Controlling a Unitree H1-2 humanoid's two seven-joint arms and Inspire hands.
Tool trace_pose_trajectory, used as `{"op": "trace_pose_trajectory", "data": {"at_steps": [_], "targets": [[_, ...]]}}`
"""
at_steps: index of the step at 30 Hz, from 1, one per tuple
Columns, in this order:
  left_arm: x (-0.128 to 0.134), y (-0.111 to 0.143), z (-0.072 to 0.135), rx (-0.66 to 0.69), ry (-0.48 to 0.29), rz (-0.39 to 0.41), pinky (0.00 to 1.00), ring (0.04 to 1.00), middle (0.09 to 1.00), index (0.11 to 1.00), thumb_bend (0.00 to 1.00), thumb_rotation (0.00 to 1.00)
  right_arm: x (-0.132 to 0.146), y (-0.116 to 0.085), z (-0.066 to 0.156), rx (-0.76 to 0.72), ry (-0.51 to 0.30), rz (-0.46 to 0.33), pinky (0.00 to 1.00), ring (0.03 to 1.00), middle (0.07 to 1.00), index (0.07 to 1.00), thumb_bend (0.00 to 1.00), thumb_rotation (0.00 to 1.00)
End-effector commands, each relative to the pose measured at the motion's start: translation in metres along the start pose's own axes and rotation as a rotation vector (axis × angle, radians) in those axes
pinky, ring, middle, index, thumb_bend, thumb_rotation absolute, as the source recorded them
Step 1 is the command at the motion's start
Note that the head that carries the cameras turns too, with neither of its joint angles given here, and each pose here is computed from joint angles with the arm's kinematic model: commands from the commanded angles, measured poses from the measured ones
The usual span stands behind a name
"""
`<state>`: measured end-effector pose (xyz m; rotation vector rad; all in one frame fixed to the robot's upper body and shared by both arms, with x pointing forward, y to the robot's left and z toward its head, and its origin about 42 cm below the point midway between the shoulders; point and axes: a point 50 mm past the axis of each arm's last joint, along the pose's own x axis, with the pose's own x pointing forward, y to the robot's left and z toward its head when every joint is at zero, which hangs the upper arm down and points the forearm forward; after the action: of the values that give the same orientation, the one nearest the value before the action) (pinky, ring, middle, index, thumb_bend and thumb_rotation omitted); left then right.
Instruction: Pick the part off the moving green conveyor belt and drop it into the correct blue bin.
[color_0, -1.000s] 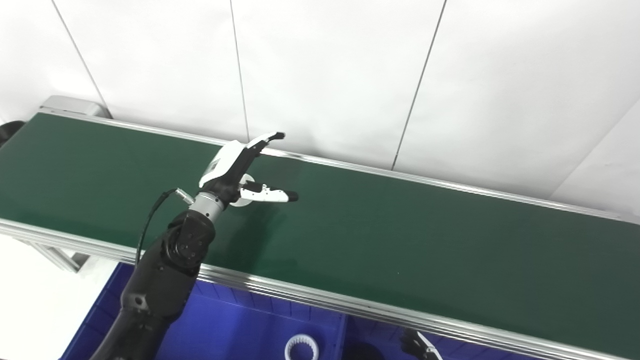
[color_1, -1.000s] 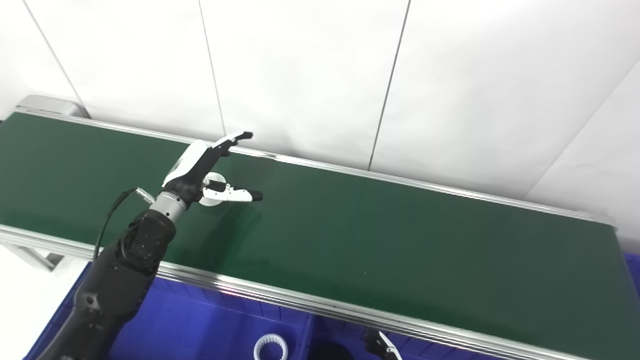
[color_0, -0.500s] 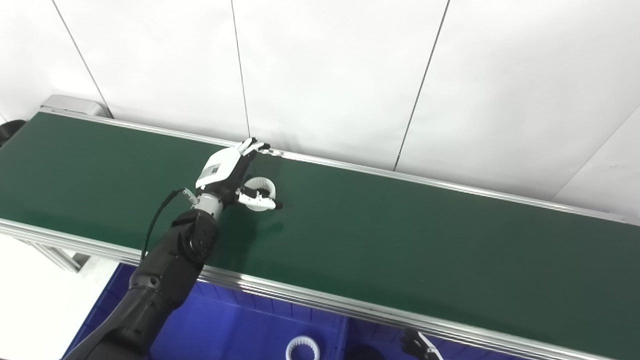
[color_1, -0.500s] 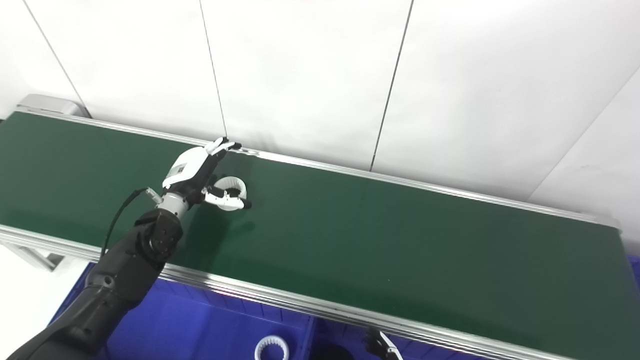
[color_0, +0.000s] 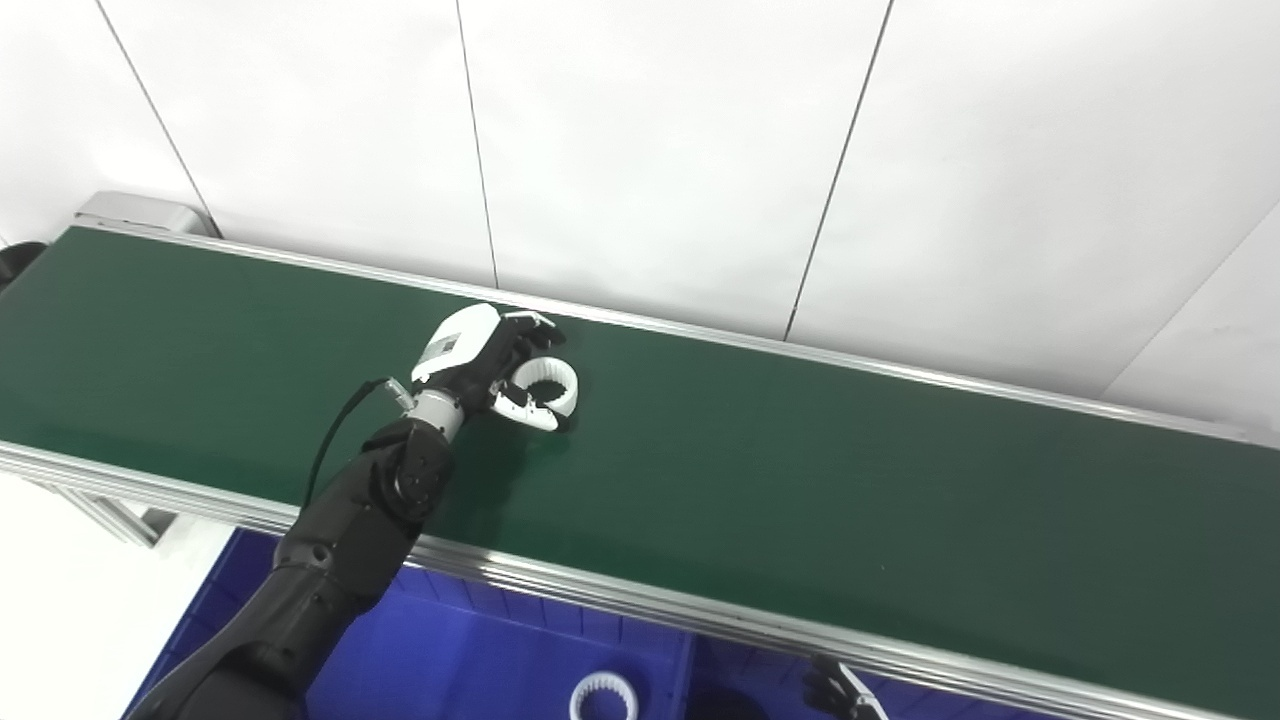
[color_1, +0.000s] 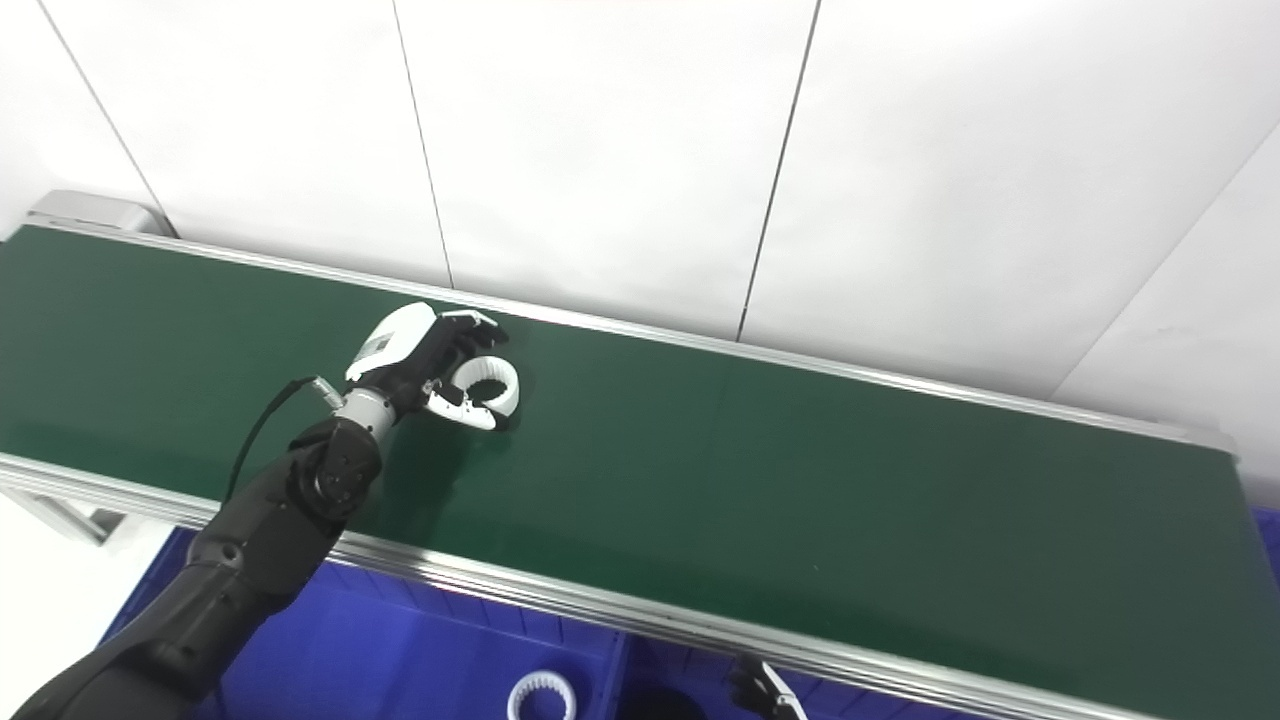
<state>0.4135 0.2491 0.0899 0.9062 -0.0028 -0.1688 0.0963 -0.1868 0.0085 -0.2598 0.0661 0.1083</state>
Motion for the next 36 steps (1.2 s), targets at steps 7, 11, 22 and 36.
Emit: {"op": "trace_pose_trajectory", "data": {"at_steps": [7, 11, 22, 36], "targets": [[0.001, -0.005, 0.014, -0.019, -0.081, 0.007, 0.48, 0.435, 0.520, 0.496, 0.50, 0.00, 0.002, 0.001, 0.010, 0.036, -0.076, -0.028, 0.61, 0.765, 0.794, 0.836, 0.79, 0.37], [0.000, -0.001, 0.017, 0.026, -0.098, 0.000, 0.47, 0.430, 0.523, 0.499, 0.50, 0.00, 0.003, 0.002, 0.011, 0.037, -0.082, -0.026, 0.61, 0.756, 0.790, 0.837, 0.78, 0.35], [-0.051, 0.030, 0.034, -0.044, -0.262, 0.092, 0.44, 0.414, 0.498, 0.527, 0.50, 0.00, -0.002, 0.004, 0.022, 0.019, -0.120, -0.030, 0.66, 0.771, 0.801, 0.845, 0.79, 0.40], [-0.162, 0.032, 0.013, -0.167, -0.334, 0.018, 0.44, 0.423, 0.510, 0.521, 0.50, 0.00, -0.003, 0.002, 0.055, 0.059, -0.162, -0.053, 0.76, 0.798, 0.812, 0.855, 0.79, 0.41]]}}
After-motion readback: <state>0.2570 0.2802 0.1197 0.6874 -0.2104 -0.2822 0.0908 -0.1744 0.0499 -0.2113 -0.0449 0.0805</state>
